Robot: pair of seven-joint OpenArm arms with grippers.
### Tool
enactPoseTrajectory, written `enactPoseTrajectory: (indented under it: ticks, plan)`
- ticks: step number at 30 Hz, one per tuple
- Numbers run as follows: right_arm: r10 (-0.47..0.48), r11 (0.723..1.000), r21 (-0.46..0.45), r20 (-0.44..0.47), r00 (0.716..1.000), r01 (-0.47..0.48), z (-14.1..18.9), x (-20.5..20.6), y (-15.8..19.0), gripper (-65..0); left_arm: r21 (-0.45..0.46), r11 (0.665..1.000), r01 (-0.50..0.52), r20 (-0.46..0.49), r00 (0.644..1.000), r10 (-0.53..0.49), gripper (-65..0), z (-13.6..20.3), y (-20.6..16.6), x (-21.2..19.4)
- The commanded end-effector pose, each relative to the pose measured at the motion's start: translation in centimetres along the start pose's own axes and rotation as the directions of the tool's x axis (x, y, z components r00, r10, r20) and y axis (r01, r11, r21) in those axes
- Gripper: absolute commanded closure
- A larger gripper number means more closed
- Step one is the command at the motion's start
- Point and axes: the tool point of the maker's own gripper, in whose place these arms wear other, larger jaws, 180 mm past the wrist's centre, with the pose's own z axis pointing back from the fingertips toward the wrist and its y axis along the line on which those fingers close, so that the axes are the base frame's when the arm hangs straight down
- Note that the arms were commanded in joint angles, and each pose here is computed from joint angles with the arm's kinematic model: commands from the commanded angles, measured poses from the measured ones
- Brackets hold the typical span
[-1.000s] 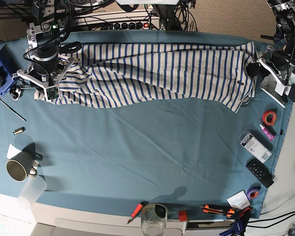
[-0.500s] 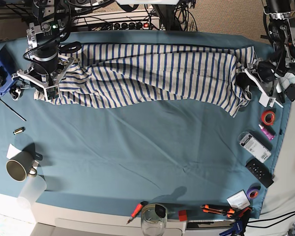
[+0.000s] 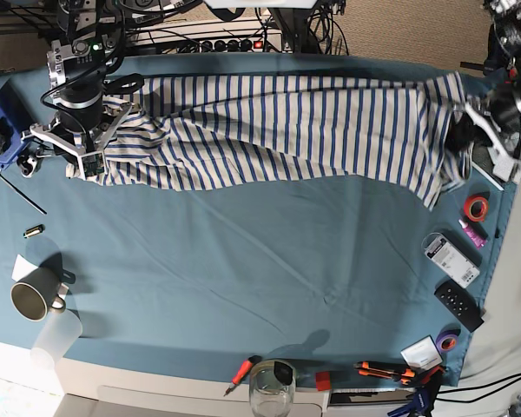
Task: Fold the T-shirt properly
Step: 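Lift the collar end with the left gripper and carry it toward the right gripper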
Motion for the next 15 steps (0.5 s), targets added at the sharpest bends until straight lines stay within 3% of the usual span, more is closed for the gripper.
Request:
enactPoseTrajectory:
  ticks: [1,4,9,15]
  plan:
    - [0.007,0.999,-0.034,0.04,0.999,-0.005,0.3,0.9,-1.0,-15.6,-0.019,1.0,0.024,0.027,0.999,-0.024,0.0,0.6,-0.6,0.9]
    - [0.006,0.999,-0.034,0.042,0.999,-0.005,0.3,0.9,-0.9,-15.6,-0.098,0.993,0.071,0.039,0.997,-0.067,0.0,1.0,-2.5,0.8]
    - [0.005,0.999,-0.034,0.042,0.999,-0.004,0.3,1.0,-0.9,-15.6,-0.212,0.965,0.153,0.153,0.981,-0.122,0.0,1.7,-6.1,2.7]
    - [0.003,0.999,-0.033,0.043,0.999,-0.002,0.3,1.0,-0.9,-15.6,-0.323,0.926,0.197,0.249,0.961,-0.118,0.0,1.4,-12.2,3.3]
